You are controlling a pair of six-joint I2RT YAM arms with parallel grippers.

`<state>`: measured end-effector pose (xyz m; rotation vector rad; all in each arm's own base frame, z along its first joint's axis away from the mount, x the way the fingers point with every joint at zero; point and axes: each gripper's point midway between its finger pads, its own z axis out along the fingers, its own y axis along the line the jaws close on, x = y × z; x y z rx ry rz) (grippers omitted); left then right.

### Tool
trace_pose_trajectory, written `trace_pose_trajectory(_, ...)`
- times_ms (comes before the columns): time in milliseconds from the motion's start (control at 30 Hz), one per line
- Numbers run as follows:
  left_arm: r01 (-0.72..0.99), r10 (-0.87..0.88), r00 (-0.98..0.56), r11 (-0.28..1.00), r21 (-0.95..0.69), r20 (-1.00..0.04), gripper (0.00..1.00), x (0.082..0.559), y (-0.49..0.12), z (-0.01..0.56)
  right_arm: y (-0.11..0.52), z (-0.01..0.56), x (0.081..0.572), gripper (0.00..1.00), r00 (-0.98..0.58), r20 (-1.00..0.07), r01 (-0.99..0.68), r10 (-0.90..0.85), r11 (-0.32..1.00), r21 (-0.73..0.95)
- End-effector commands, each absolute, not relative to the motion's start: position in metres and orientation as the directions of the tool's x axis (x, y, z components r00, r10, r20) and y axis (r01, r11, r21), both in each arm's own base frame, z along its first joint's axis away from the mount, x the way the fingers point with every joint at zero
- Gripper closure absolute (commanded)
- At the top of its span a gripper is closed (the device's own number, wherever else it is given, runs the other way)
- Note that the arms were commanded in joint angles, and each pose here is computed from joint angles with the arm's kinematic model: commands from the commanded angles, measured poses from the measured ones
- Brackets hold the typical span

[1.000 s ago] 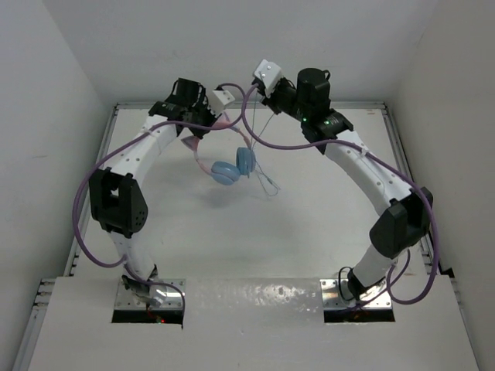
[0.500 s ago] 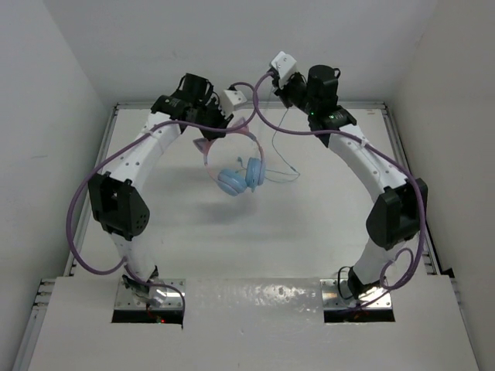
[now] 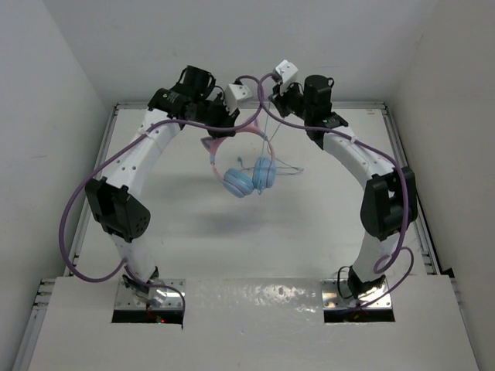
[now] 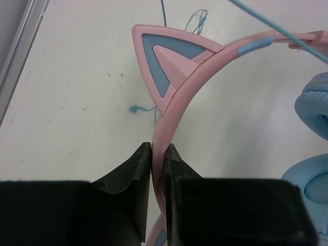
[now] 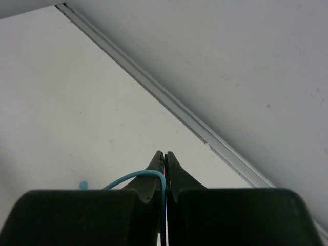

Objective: Wrap the headphones

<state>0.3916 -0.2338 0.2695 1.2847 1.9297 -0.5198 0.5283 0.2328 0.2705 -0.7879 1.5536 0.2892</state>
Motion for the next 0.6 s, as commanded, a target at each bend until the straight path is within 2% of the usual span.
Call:
trace_pose_trajectory(0,0.927,0.502,-0.135,0.369,0.071,-0.854,1.00,0.369,-0.248,0.330,0.226,0.297,0.532,1.00,0.074,-0.979,-0.610,-0.192,0.768,-0.196)
trace_pose_trajectory(267,0.893,0.460,-0.176,0.447,0.056,-0.870,1.00,0.378,-0.247,0.344,0.229,0.292,0.509,1.00,0.063,-0.998,-0.622,-0.003,0.782,-0.041)
trace_pose_trajectory(500,0.895,0.420,-0.183,0.446,0.026,-0.889,1.00,0.381,-0.254,0.348,0.229,0.270,0.501,1.00,0.019,-0.999,-0.629,0.037,0.777,0.017)
trace_pose_trajectory(567,0.874,0.428,-0.194,0.484,0.042,-0.883,1.00,0.389,-0.249,0.345,0.224,0.285,0.497,1.00,0.070,-0.995,-0.613,0.072,0.790,0.014)
